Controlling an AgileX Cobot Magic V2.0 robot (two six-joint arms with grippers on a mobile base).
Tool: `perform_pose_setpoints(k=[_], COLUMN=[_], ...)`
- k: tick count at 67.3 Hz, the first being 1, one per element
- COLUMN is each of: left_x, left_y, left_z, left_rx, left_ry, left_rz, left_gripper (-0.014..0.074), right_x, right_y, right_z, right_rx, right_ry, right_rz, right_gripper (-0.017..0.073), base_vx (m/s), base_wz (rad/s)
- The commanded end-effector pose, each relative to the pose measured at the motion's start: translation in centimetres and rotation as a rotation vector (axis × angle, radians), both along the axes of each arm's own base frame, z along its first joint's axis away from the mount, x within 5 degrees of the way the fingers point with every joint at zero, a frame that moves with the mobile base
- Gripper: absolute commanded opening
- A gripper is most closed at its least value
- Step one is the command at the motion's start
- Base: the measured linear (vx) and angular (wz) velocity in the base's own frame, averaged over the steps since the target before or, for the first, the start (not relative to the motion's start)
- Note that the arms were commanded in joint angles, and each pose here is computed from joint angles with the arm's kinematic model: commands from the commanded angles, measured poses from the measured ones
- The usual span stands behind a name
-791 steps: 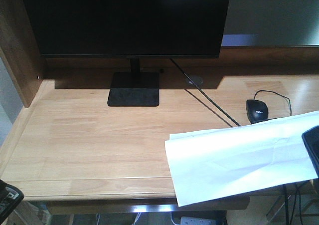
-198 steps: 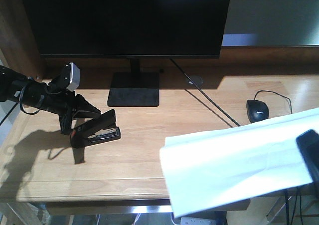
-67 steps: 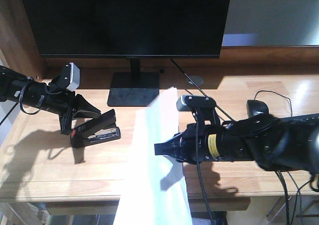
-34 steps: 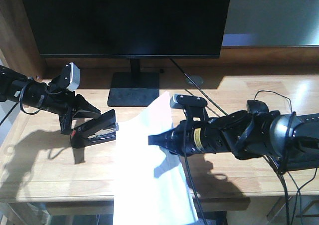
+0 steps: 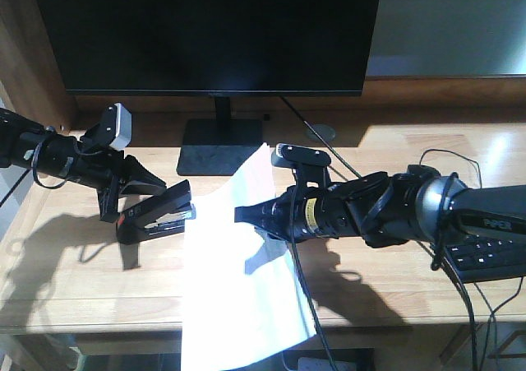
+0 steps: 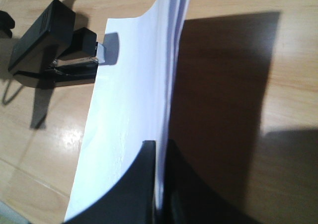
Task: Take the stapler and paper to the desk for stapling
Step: 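Lay the paper flat beside the stapler and open the right gripper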
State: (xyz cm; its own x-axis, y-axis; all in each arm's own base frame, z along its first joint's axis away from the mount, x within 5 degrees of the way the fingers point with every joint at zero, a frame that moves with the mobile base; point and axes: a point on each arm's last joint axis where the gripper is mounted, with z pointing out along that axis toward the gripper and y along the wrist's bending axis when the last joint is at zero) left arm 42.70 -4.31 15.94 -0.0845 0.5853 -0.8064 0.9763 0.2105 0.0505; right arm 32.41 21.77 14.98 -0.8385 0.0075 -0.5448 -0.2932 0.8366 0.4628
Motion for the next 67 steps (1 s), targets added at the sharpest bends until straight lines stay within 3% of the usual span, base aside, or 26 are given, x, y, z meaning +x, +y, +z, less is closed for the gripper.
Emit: perform_pose_setpoints(k=[1,19,46,67], left_x=[0.0,0.0,0.0,0.0], left_y=[-0.5,-0.5,-0.5,-0.5], left_z=[3.5,3.5,3.5,3.6], left_rx=[-0.061,-0.061,-0.061,-0.062], left_ry=[-0.065,-0.065,-0.065,-0.065], left_rz=[0.006,0.006,0.006,0.007], left_gripper=[-0.0006,-0.0006,-0.0006,-0.0006], right_x=[1.0,2.4,5.0,6.4], right_y=[0.3,1.2,2.7,3.7], right_z=[2.8,2.3,1.3,0.8], right_rx=[0.048,0.064,0.167,0.193], right_ry=[-0.073,-0.075,-0.032,-0.036], right_rz=[-0.015,-0.023,-0.121,-0.114], right_gripper=[-0.0001,-0.0001,-0.0001,-0.0001], base_vx=[0.00,0.00,0.00,0.00], base_wz=[0.00,0.00,0.00,0.00])
